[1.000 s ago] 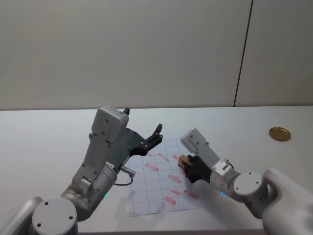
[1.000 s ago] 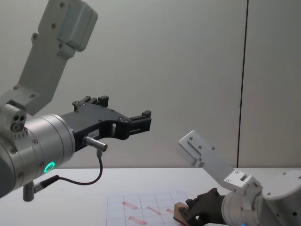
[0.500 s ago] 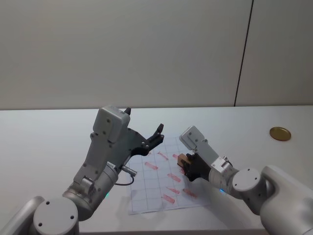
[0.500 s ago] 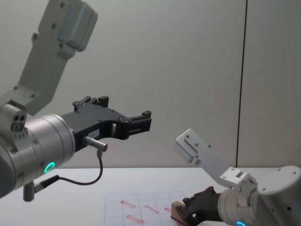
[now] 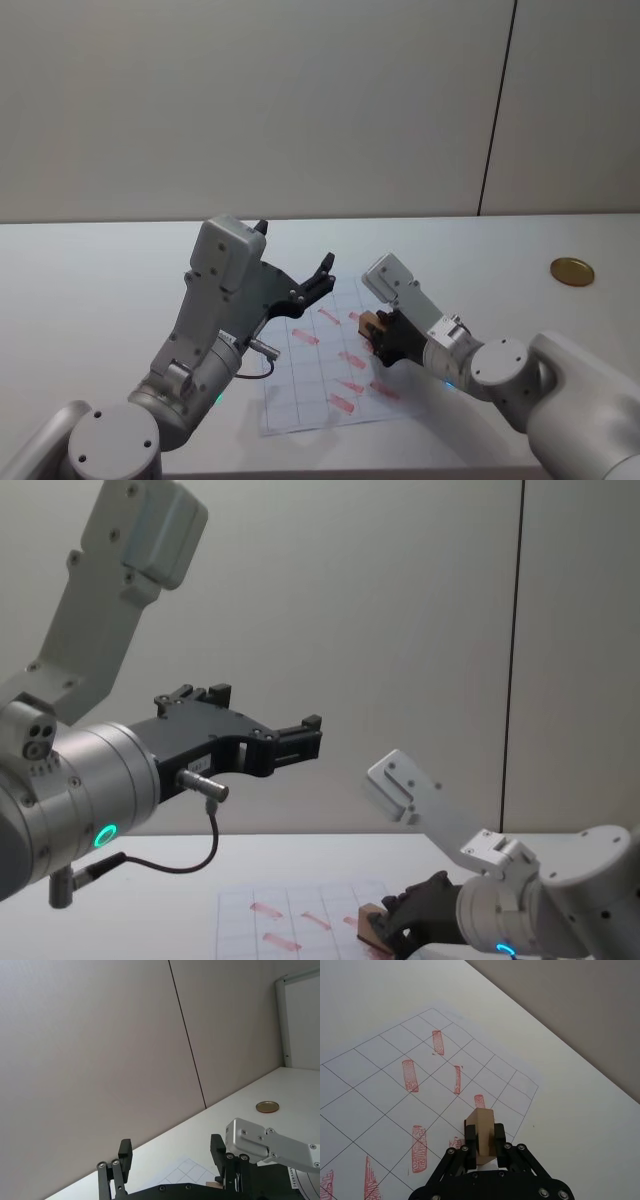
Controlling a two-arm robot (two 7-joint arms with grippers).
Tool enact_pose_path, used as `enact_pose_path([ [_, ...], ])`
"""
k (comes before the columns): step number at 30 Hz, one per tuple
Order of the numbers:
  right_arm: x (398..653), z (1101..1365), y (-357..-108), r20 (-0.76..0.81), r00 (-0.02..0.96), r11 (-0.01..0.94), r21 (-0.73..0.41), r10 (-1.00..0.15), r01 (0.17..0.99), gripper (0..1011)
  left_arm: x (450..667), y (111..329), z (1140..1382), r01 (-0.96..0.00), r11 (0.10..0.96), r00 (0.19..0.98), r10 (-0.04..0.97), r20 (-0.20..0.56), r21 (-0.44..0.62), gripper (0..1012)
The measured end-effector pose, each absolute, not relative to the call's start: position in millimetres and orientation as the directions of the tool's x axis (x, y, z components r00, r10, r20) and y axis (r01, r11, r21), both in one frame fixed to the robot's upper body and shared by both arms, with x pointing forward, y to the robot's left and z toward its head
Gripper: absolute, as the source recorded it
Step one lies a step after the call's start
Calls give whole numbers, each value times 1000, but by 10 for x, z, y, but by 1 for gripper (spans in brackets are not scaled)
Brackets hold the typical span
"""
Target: Use the one hand to pick up the stamp and affix it onto the A4 paper.
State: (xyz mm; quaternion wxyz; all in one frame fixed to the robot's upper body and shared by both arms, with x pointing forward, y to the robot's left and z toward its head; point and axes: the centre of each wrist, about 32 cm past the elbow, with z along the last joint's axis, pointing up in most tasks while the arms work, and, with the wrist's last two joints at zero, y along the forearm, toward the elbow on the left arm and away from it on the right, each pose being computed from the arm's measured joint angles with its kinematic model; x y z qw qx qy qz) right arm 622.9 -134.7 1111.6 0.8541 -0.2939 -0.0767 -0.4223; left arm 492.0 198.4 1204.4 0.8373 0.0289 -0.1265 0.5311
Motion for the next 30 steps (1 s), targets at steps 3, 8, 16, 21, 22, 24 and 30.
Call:
enact_pose_path([
  [3,6237,11153,-1347,385,626,473,-422,-679,773,204,4920,1984,12044,-897,434,404,882,242,-86,993],
  [8,6247,11241,-1357,392,606,475,-385,-692,791,203,4920,1984,12044,-897,434,404,882,242,-86,993],
  [16,6244,11459,-1390,395,564,477,-302,-725,825,204,4920,1984,12044,-897,434,404,882,242,-86,993],
  [21,6226,11549,-1417,396,546,474,-271,-738,838,204,4920,1984,12044,-897,434,404,882,242,-86,993],
  [22,6221,11564,-1423,397,543,474,-266,-740,840,204,4920,1984,12044,-897,434,404,882,242,-86,993],
  [24,6211,11584,-1438,398,538,471,-260,-743,843,203,4920,1984,12044,-897,434,404,882,242,-86,993],
  [30,6147,11649,-1534,405,512,452,-239,-758,859,203,4920,1984,12044,-897,434,404,882,242,-86,993],
])
